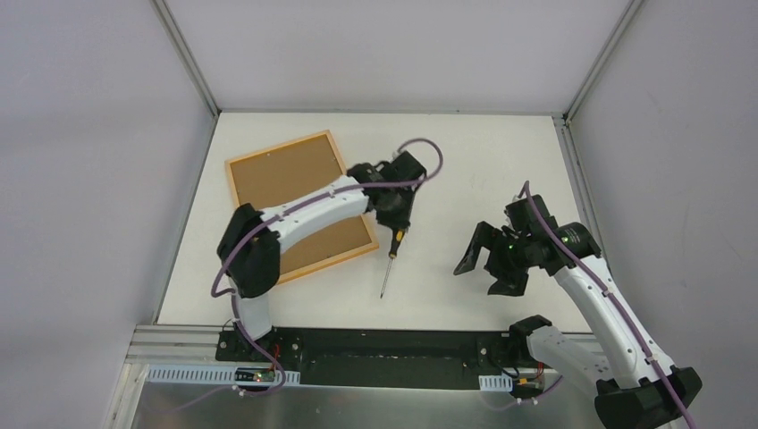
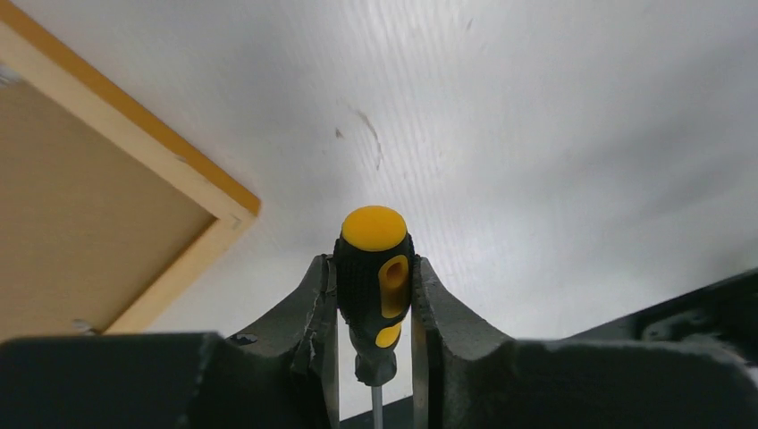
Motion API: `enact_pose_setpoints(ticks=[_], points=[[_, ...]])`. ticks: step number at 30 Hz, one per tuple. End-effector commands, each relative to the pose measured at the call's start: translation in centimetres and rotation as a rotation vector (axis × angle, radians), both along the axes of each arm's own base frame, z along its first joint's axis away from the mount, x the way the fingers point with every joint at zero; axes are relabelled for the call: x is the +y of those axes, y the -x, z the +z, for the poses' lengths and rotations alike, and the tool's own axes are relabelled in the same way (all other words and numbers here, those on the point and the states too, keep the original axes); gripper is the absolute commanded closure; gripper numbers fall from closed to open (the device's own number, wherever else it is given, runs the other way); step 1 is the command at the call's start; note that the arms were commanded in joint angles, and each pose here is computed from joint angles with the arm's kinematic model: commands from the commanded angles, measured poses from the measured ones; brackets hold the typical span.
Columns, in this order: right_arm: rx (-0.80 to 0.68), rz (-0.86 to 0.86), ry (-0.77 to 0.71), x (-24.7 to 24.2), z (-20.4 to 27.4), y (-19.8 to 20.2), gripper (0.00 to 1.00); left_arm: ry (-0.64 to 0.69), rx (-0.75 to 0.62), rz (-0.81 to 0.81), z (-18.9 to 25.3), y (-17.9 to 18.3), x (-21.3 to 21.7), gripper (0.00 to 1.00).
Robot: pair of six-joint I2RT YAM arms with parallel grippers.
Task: Take the photo out of the frame
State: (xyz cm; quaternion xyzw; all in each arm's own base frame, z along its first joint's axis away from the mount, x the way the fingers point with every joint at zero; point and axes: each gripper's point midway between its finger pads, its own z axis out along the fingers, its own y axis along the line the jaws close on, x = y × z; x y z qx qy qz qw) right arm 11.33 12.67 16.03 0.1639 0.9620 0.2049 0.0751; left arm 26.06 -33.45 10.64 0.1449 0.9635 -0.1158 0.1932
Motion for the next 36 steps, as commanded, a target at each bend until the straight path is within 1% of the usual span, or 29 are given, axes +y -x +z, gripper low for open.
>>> enact_pose_setpoints(ticks=[1, 5, 6, 9, 10, 12, 14, 17, 19, 21, 23, 25, 27, 29, 30, 32, 33, 34, 36], points=[[-0.006, 0.071, -0.089, 1.6, 0.9, 0.0, 0.01, 0.235, -0.186, 0.122, 13.6, -3.5, 2.9, 1.00], [-0.064, 0.130, -0.242, 4.6, 3.1, -1.2, 0.01, 0.402, -0.205, 0.262, 17.7, -3.1, 4.1, 1.00], [-0.083, 0.140, -0.274, 5.3, 3.6, -1.5, 0.01, 0.475, -0.223, 0.284, 18.7, -3.1, 3.9, 1.00], [-0.158, 0.181, -0.362, 7.5, 5.5, -2.7, 0.01, 0.770, -0.256, 0.358, 21.5, -2.7, 3.9, 1.00], [-0.189, 0.207, -0.397, 8.3, 6.5, -2.9, 0.01, 0.880, -0.296, 0.387, 22.9, -2.7, 4.3, 1.00], [-0.266, 0.247, -0.456, 10.0, 8.4, -3.3, 0.01, 1.058, -0.373, 0.445, 24.9, -2.3, 5.6, 1.00], [-0.332, 0.268, -0.514, 11.5, 10.2, -3.8, 0.01, 1.148, -0.436, 0.498, 25.4, -2.0, 7.2, 1.00], [-0.388, 0.300, -0.594, 14.0, 12.4, -4.3, 0.02, 1.166, -0.487, 0.510, 25.5, -0.9, 8.9, 1.00], [-0.402, 0.328, -0.606, 15.8, 12.9, -4.6, 0.06, 1.158, -0.494, 0.506, 25.3, -0.4, 9.4, 1.00], [-0.405, 0.365, -0.609, 17.3, 13.0, -4.5, 0.13, 1.158, -0.493, 0.508, 25.1, 0.1, 9.8, 1.00], [-0.399, 0.402, -0.578, 18.6, 12.4, -4.5, 0.22, 1.148, -0.482, 0.522, 24.9, 0.4, 10.3, 1.00], [-0.416, 0.447, -0.524, 19.6, 12.3, -4.4, 0.33, 1.141, -0.471, 0.526, 24.7, 0.8, 10.5, 1.00], [-0.457, 0.470, -0.424, 19.9, 11.7, -4.8, 0.40, 1.127, -0.441, 0.556, 24.1, 1.1, 10.9, 1.00], [-0.506, 0.451, -0.233, 18.6, 10.2, -6.2, 0.53, 1.117, -0.410, 0.597, 23.4, 1.4, 11.4, 1.00], [-0.518, 0.441, -0.173, 18.1, 9.9, -6.8, 0.63, 1.117, -0.393, 0.616, 23.2, 1.5, 11.6, 1.00], [-0.540, 0.452, -0.105, 17.5, 9.6, -7.4, 0.82, 1.090, -0.346, 0.680, 22.3, 1.8, 12.2, 1.00], [-0.550, 0.481, -0.095, 17.4, 9.5, -7.4, 0.94, 1.069, -0.325, 0.706, 21.8, 2.0, 12.6, 1.00], [-0.557, 0.536, -0.101, 17.6, 9.5, -6.9, 1.00, 1.054, -0.302, 0.716, 21.4, 2.4, 12.7, 1.00], [-0.585, 0.713, -0.162, 18.1, 9.5, -5.0, 1.00, 1.028, -0.257, 0.682, 21.0, 3.3, 12.5, 0.71]])
